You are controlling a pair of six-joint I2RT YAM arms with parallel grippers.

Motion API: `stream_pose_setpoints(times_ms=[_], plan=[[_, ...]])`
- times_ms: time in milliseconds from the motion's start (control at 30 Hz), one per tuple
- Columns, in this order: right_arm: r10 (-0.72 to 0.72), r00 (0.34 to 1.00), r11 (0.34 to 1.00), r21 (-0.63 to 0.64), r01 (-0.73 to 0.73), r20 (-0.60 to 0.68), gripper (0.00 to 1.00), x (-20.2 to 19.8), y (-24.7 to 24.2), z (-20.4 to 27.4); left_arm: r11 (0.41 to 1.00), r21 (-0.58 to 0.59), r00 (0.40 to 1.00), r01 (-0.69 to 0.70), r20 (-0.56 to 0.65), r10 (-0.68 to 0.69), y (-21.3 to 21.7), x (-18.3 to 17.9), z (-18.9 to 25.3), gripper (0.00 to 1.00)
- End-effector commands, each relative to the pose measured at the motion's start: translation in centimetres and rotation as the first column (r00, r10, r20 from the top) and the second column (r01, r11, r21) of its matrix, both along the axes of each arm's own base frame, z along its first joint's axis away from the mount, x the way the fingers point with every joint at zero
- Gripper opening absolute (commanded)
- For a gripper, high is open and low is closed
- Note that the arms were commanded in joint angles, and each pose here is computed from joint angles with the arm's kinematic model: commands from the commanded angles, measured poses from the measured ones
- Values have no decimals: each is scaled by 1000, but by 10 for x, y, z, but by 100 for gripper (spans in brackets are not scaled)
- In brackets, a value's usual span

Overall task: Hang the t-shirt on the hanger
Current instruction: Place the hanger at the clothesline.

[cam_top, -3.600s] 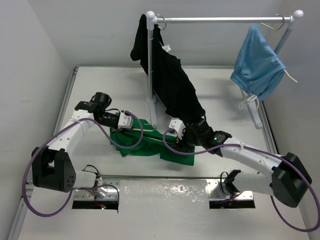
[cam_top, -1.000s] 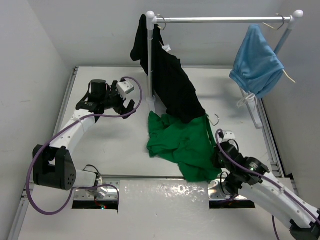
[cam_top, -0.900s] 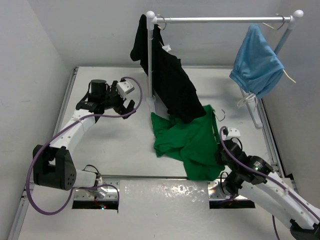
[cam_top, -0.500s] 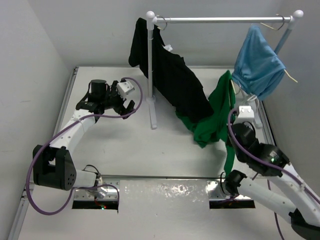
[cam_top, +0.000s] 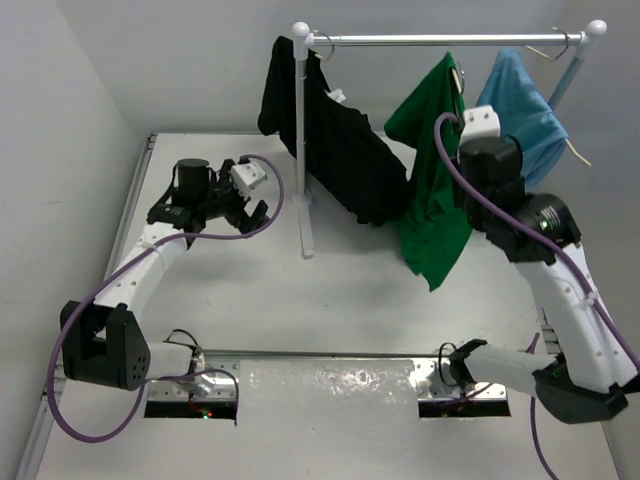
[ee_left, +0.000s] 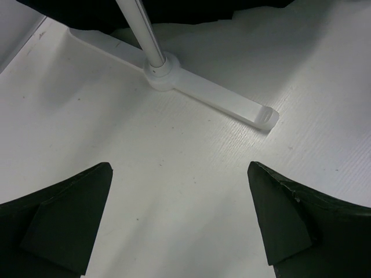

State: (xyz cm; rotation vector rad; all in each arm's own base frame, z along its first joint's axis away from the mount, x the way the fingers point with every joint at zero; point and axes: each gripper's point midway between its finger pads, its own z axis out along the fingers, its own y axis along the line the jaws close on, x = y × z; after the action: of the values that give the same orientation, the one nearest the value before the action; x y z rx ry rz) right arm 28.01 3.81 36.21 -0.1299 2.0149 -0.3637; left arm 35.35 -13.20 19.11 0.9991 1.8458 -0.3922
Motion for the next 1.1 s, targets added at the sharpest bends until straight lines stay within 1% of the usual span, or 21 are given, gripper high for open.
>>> stream_pose_setpoints(times_ms=[0, 33, 67, 100, 133, 200, 233, 300, 433, 567, 633, 700, 733, 767, 867, 967, 1000, 1067], plan=[[54, 999, 999, 1, -54, 9, 0, 22, 1, 20, 1000, 3, 998, 18, 57, -18, -2, -4, 16, 100], [87, 996, 996, 28, -87, 3, 0, 27, 5, 20, 1000, 4, 998, 20, 55, -20, -2, -5, 15, 100], [87, 996, 995, 50, -88, 5, 0, 30, 2, 22, 1000, 6, 998, 19, 55, -20, -1, -5, 14, 100], [49, 999, 996, 68, -49, 3, 0, 38, -12, 20, 1000, 8, 998, 19, 53, -19, -1, -5, 13, 100], [80, 997, 992, 102, -80, 3, 0, 41, -10, 21, 1000, 9, 999, 19, 51, -20, -1, -5, 12, 100], [39, 999, 991, 129, -39, 0, 0, 49, -27, 20, 1000, 13, 998, 18, 52, -19, -1, -4, 11, 100], [58, 998, 987, 150, -58, 5, 0, 52, -25, 23, 1000, 16, 998, 18, 52, -19, 0, -4, 10, 100], [27, 1000, 986, 161, -29, 15, 0, 57, -38, 26, 1000, 21, 999, 18, 51, -19, 0, -4, 9, 100], [31, 999, 986, 161, -35, 28, 0, 69, -53, 35, 1000, 23, 999, 17, 43, -18, 0, -3, 4, 99], [32, 998, 987, 158, -40, 56, 0, 68, -60, 46, 999, 35, 999, 10, 36, -11, 3, -3, -2, 99], [-17, 997, 986, 169, 3, 80, 0, 65, -79, 54, 999, 39, 999, 7, 36, -9, 4, -3, -2, 99], [-11, 996, 983, 185, -6, 91, 0, 68, -82, 59, 999, 42, 999, 3, 37, -5, 4, -3, -2, 99], [-19, 994, 984, 181, -2, 111, 0, 67, -86, 70, 999, 42, 999, 5, 38, -7, 4, -3, -2, 99], [-22, 996, 984, 179, 6, 90, 0, 72, -88, 66, 999, 43, 999, 8, 35, -9, 4, -3, -2, 99], [-51, 993, 986, 166, 33, 106, 0, 72, -95, 76, 999, 42, 999, 3, 37, -5, 5, -3, -1, 99], [-70, 991, 985, 167, 50, 117, 0, 61, -97, 84, 999, 45, 999, 4, 34, -5, 5, -3, -3, 99], [-74, 989, 984, 168, 52, 125, 0, 51, -96, 87, 999, 45, 999, 5, 35, -7, 5, -3, -3, 99], [-48, 993, 983, 179, 29, 106, 0, 39, -90, 80, 999, 46, 999, 6, 36, -8, 5, -3, -4, 99]])
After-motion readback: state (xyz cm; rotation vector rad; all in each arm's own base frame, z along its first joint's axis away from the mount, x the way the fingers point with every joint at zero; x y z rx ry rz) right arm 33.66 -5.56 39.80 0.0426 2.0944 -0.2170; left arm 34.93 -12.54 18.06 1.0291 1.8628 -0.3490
